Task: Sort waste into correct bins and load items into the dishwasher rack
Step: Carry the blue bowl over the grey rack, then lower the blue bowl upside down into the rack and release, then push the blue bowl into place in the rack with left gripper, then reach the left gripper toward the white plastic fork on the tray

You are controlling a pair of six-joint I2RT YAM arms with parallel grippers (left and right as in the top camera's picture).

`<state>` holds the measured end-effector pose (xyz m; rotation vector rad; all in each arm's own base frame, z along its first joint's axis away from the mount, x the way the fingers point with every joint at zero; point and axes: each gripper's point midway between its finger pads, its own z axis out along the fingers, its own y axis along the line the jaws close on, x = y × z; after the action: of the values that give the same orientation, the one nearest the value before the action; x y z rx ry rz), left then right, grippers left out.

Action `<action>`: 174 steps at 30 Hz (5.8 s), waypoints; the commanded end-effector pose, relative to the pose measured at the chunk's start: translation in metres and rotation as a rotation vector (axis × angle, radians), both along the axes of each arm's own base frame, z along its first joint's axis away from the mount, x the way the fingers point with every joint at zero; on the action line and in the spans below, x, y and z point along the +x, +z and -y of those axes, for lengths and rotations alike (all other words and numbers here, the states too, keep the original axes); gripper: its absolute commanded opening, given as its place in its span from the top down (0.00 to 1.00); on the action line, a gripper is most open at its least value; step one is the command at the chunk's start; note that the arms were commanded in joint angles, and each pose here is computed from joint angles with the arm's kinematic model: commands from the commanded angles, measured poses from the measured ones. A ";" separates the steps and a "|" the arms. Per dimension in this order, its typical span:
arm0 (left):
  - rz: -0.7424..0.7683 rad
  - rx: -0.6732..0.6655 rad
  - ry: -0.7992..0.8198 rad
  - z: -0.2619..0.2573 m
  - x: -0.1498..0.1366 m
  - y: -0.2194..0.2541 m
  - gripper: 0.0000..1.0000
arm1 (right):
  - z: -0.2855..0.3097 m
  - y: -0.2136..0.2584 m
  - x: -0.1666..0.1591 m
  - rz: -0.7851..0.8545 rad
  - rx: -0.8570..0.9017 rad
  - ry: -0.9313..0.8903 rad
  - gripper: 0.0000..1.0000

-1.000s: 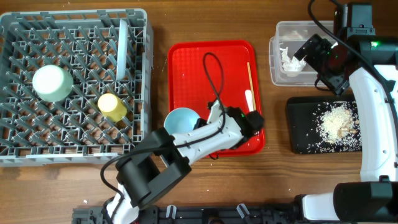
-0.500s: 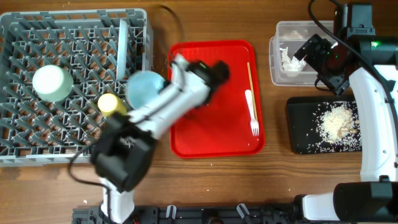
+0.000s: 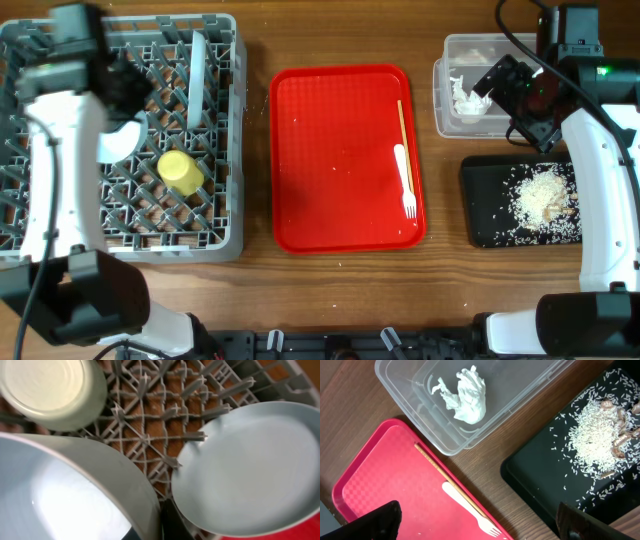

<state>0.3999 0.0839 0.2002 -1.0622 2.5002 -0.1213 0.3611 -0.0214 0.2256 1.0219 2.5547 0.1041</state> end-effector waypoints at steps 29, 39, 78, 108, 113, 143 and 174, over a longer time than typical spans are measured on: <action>0.520 -0.946 -0.133 -0.029 -0.052 -0.008 0.96 | 0.004 0.015 0.000 0.046 -0.014 -0.023 0.00; 0.591 -0.879 -0.089 -0.063 -0.059 -0.007 0.96 | 0.004 0.015 0.000 0.046 -0.014 -0.023 0.00; 0.557 -0.978 0.271 -0.132 -0.104 -0.041 0.89 | 0.004 0.015 0.000 0.046 -0.014 -0.023 0.00; 0.116 -0.437 0.299 -0.080 -0.133 -0.034 0.96 | 0.004 0.015 0.000 0.046 -0.014 -0.024 0.00; -0.125 -0.218 0.360 -0.076 -0.145 -0.067 0.96 | 0.004 0.015 0.000 0.046 -0.014 -0.024 0.00; -0.042 -0.321 0.438 -0.056 -0.159 -0.013 0.95 | 0.004 0.015 0.000 0.046 -0.014 -0.024 0.00; -0.098 -0.340 -0.654 0.353 -0.132 -0.026 0.18 | 0.004 0.015 0.000 0.046 -0.014 -0.024 0.00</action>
<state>0.2581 -0.2403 0.2087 -0.2662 2.8109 -0.8364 0.3616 -0.0214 0.2258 1.0211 2.5528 0.1056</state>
